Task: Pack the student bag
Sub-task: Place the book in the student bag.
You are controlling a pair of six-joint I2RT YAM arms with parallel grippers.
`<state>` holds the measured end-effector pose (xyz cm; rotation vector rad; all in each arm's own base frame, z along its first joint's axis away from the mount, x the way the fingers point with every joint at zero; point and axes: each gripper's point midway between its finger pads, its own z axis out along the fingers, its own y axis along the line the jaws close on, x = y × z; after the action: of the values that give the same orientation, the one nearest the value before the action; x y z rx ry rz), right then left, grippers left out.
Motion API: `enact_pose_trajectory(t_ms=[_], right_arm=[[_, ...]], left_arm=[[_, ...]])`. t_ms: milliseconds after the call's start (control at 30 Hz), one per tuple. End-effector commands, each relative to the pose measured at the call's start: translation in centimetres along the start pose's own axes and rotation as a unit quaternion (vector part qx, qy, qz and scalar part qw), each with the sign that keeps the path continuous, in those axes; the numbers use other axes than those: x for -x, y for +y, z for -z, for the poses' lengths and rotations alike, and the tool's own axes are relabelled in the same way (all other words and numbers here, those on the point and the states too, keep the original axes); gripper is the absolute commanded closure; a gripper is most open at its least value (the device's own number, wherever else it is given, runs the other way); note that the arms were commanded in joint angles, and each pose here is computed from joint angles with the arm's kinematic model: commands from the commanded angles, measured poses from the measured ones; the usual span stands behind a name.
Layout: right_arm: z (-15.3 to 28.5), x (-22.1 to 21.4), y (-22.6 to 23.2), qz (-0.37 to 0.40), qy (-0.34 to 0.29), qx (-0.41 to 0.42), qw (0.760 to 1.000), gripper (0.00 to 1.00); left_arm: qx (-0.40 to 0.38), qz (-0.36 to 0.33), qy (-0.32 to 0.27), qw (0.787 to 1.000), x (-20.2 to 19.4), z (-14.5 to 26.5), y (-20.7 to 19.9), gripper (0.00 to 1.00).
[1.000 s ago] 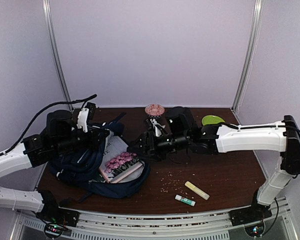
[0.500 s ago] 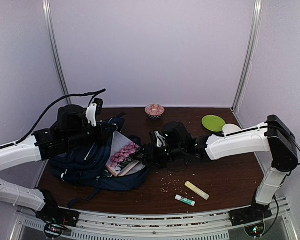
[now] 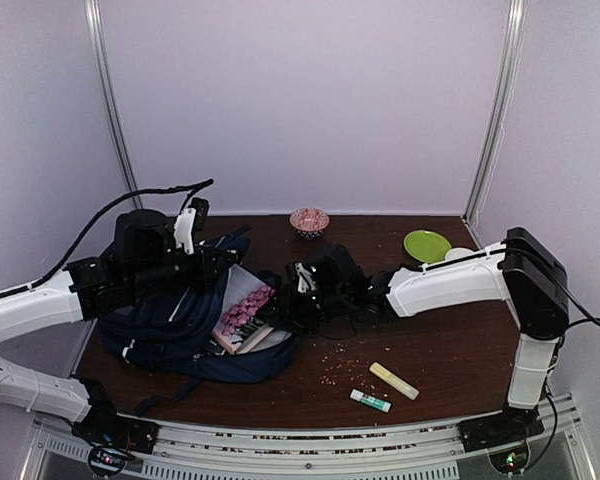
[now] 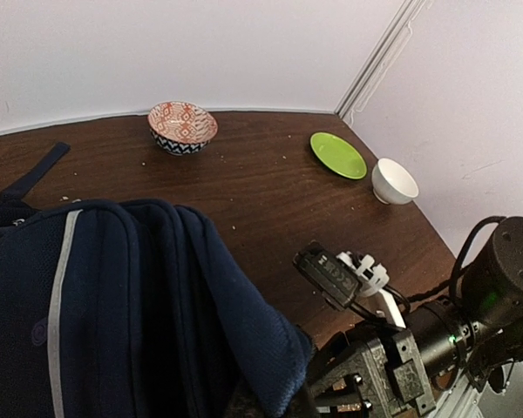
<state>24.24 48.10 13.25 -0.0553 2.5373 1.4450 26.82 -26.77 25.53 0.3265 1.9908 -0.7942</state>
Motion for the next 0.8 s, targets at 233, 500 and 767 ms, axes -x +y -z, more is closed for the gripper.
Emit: enact_pose_trajectory(t_ms=[233, 500, 767], right_arm=[[0.1, 2.9, 4.8, 0.023, -0.017, 0.044, 0.999, 0.86], [-0.3, 4.8, 5.5, 0.035, -0.018, 0.037, 0.999, 0.95], [-1.2, 5.2, 4.6, 0.037, -0.007, 0.024, 0.999, 0.84]], left_arm=[[-0.13, -0.029, -0.041, 0.99, 2.8, 2.2, -5.6, 1.0], [-0.171, -0.034, -0.036, 0.984, 2.2, 3.4, -6.9, 1.0], [-0.161, -0.034, -0.038, 0.986, 1.9, 3.8, -6.4, 1.0]])
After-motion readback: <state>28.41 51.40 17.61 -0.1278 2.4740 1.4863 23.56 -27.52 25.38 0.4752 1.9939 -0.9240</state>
